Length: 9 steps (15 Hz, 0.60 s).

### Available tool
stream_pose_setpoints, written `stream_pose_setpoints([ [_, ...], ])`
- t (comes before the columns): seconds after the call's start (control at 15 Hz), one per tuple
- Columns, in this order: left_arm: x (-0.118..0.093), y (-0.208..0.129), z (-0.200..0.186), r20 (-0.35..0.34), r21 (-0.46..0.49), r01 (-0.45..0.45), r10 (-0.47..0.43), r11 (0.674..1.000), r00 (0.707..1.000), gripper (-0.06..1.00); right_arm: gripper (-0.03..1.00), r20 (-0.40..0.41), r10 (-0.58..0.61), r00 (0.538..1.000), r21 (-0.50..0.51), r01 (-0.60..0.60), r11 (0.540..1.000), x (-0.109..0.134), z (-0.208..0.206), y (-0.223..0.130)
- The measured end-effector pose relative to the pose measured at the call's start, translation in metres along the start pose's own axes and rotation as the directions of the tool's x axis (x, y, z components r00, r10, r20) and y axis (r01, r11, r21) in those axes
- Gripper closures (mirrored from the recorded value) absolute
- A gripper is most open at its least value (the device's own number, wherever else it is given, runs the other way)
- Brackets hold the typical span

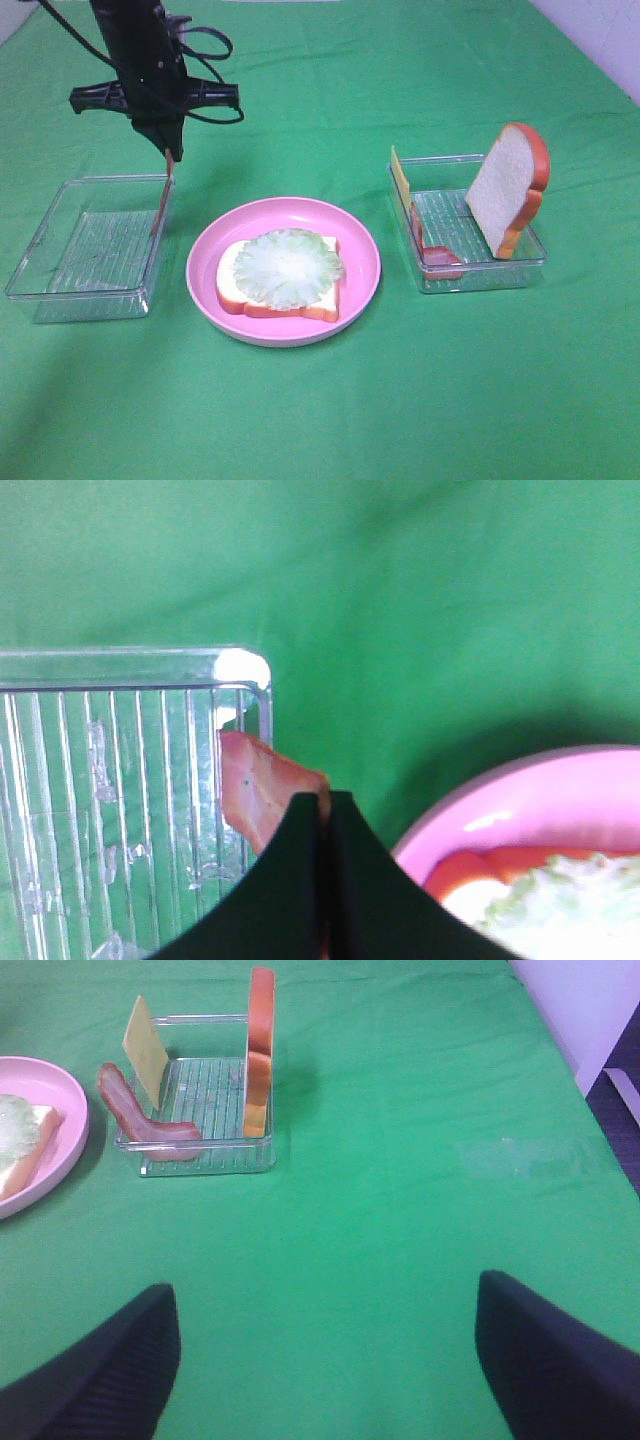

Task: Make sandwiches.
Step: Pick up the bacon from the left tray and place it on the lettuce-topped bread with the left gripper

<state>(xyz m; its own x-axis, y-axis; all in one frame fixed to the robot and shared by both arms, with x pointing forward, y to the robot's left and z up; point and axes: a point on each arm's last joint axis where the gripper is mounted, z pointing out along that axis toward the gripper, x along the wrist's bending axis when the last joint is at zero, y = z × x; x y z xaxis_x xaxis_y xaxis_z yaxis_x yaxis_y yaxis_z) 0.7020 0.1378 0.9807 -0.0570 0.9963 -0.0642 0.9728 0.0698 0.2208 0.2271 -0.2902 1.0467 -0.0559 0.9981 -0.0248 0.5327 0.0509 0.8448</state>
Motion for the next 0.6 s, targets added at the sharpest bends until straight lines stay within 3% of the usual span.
stream_pose_setpoints([
  [0.07, -0.002, 0.001, -0.015, 0.036, -0.024, -0.003, 0.004, 1.000, 0.999, 0.94, 0.20, 0.000, 0.000, 1.000, 0.000, 0.000, 1.000, 0.000, 0.000, 0.000],
  [0.27, -0.017, -0.005, -0.061, 0.244, -0.040, -0.018, 0.027, 0.999, 0.969, 0.94, 0.20, 0.000, 0.000, 1.000, 0.000, 0.000, 1.000, 0.000, 0.000, 0.000],
  [0.33, -0.023, -0.007, -0.066, 0.318, -0.023, -0.025, 0.031, 0.999, 0.948, 0.94, 0.20, 0.000, 0.000, 1.000, 0.000, 0.000, 1.000, 0.000, 0.000, 0.000],
  [0.6, -0.058, -0.023, -0.070, 0.498, 0.017, -0.120, 0.095, 0.993, 0.862, 0.94, 0.20, 0.000, 0.000, 1.000, 0.000, 0.000, 1.000, 0.000, 0.000, 0.000],
])
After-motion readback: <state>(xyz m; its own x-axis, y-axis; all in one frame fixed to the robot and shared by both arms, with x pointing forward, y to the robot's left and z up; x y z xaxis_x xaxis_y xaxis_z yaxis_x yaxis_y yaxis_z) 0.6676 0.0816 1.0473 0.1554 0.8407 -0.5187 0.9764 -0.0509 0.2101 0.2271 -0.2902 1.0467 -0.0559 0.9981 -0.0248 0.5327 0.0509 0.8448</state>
